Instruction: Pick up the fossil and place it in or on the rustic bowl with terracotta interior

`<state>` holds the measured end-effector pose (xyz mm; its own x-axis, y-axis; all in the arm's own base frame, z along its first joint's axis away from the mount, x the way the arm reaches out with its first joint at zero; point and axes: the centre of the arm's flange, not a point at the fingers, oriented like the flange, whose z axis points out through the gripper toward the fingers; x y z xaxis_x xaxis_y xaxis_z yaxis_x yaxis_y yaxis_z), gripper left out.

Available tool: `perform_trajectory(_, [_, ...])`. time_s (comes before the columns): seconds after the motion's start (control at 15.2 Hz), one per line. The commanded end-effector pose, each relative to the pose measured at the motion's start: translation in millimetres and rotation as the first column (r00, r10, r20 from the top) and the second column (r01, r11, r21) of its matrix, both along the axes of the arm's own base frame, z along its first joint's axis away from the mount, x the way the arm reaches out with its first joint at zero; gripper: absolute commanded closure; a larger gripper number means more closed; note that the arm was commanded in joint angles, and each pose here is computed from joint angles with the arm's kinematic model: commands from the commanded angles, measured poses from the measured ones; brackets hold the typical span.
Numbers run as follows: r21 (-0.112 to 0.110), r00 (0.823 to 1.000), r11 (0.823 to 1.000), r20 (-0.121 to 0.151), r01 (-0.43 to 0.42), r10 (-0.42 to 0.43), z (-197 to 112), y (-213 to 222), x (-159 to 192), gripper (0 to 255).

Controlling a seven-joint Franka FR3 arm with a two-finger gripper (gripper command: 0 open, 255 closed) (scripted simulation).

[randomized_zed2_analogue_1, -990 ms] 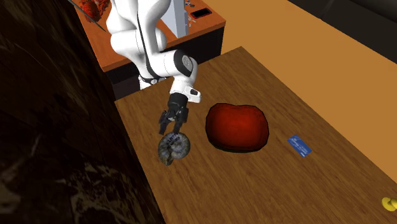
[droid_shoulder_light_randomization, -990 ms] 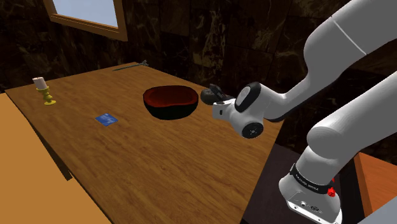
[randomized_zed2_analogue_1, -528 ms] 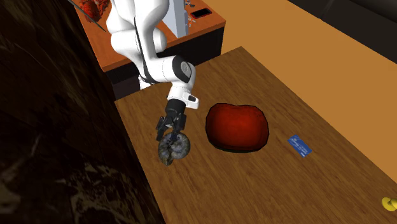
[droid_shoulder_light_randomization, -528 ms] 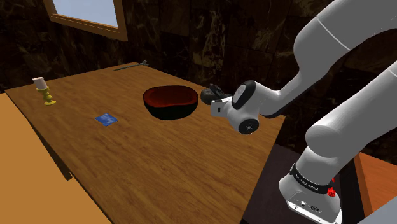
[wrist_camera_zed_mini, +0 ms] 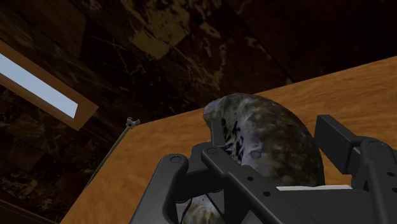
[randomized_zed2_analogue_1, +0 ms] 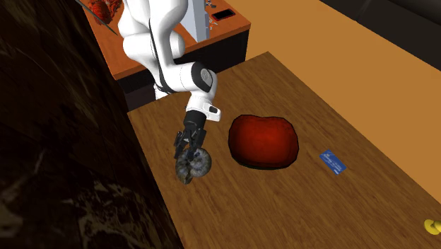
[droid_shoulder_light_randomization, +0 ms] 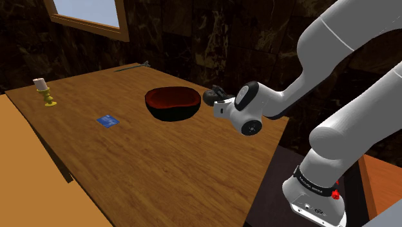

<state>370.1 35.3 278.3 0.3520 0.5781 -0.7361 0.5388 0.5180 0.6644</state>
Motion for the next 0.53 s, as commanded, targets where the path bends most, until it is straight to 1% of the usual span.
perform_trajectory(0.0, [0.000, 1.000, 1.000, -0.002, 0.000, 0.000, -0.5, 0.0, -0.3, 255])
perform_trajectory(0.4, [0.000, 1.000, 1.000, -0.002, 0.000, 0.000, -0.5, 0.1, -0.4, 255])
perform_trajectory(0.46, [0.000, 1.000, 1.000, -0.002, 0.000, 0.000, 4.8, 0.1, -0.4, 255])
